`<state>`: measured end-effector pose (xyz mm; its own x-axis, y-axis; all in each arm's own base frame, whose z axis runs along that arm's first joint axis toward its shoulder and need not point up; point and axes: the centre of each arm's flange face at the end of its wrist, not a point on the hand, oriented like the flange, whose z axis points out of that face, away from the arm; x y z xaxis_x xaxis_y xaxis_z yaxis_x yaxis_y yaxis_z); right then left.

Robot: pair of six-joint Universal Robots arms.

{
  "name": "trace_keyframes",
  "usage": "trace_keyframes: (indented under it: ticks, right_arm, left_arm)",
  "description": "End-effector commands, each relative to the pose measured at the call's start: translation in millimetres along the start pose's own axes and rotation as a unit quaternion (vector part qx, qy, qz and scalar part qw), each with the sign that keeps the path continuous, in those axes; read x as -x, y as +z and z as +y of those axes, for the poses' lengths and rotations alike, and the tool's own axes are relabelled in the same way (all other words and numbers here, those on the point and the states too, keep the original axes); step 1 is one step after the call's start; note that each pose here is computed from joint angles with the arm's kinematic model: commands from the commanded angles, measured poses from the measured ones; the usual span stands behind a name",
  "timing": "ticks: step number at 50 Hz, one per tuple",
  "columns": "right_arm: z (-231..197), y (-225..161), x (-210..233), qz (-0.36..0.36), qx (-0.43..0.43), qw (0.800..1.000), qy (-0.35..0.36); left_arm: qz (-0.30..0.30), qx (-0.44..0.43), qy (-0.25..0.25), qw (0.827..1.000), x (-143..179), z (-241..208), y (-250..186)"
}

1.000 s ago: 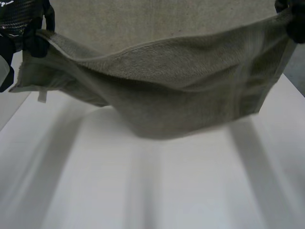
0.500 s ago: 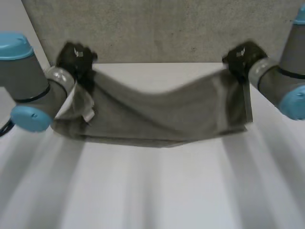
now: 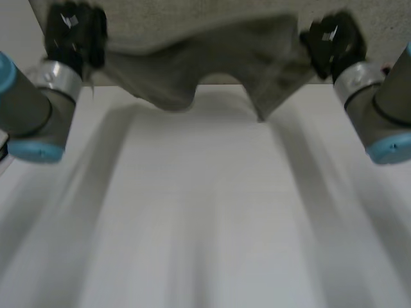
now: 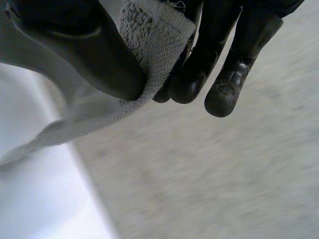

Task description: Fold the towel.

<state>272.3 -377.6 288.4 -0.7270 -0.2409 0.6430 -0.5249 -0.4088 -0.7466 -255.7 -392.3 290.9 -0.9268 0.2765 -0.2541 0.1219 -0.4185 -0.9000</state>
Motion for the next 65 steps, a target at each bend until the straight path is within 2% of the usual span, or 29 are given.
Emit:
trace_keyframes:
  ticks: [1,6,12,15,25,39,48,56,60,65]
  right_arm:
    - [47.9,-43.6,50.7,-0.104,0.095,0.99,0.021]
    - [62.6,-65.5,66.1,-0.132,0.131,0.982,0.026]
    - [55.8,-83.6,59.7,-0.127,0.143,0.981,0.028]
    - [51.4,-91.4,52.9,-0.12,0.145,0.982,0.027]
    - [65.0,-111.7,15.7,-0.065,0.189,0.979,0.029]
    - [77.8,-124.5,27.4,-0.085,0.215,0.972,0.04]
    - [83.8,-122.9,29.0,-0.083,0.219,0.971,0.041]
    - [82.2,-116.5,11.2,-0.036,0.198,0.978,0.055]
    - [58.4,-113.8,-11.2,0.013,0.145,0.983,0.111]
    - [44.6,-114.4,-28.5,0.034,0.122,0.979,0.159]
  left_arm:
    - [0.049,0.137,0.043,0.988,-24.7,67.4,-64.3]
    - [0.088,0.183,0.087,0.975,-36.7,87.1,-97.0]
    - [0.149,0.207,0.14,0.957,-49.8,95.7,-129.3]
    - [0.158,0.215,0.159,0.951,-49.4,98.5,-137.9]
    - [0.145,0.248,0.165,0.944,-34.6,110.6,-149.6]
    - [0.15,0.26,0.162,0.94,-37.0,123.9,-152.5]
    - [0.148,0.263,0.163,0.939,-36.7,128.9,-152.0]
    - [0.121,0.26,0.163,0.944,-20.1,124.9,-143.7]
    - [0.09,0.217,0.167,0.957,-4.6,89.3,-130.0]
    - [0.061,0.172,0.129,0.975,6.7,51.5,-120.8]
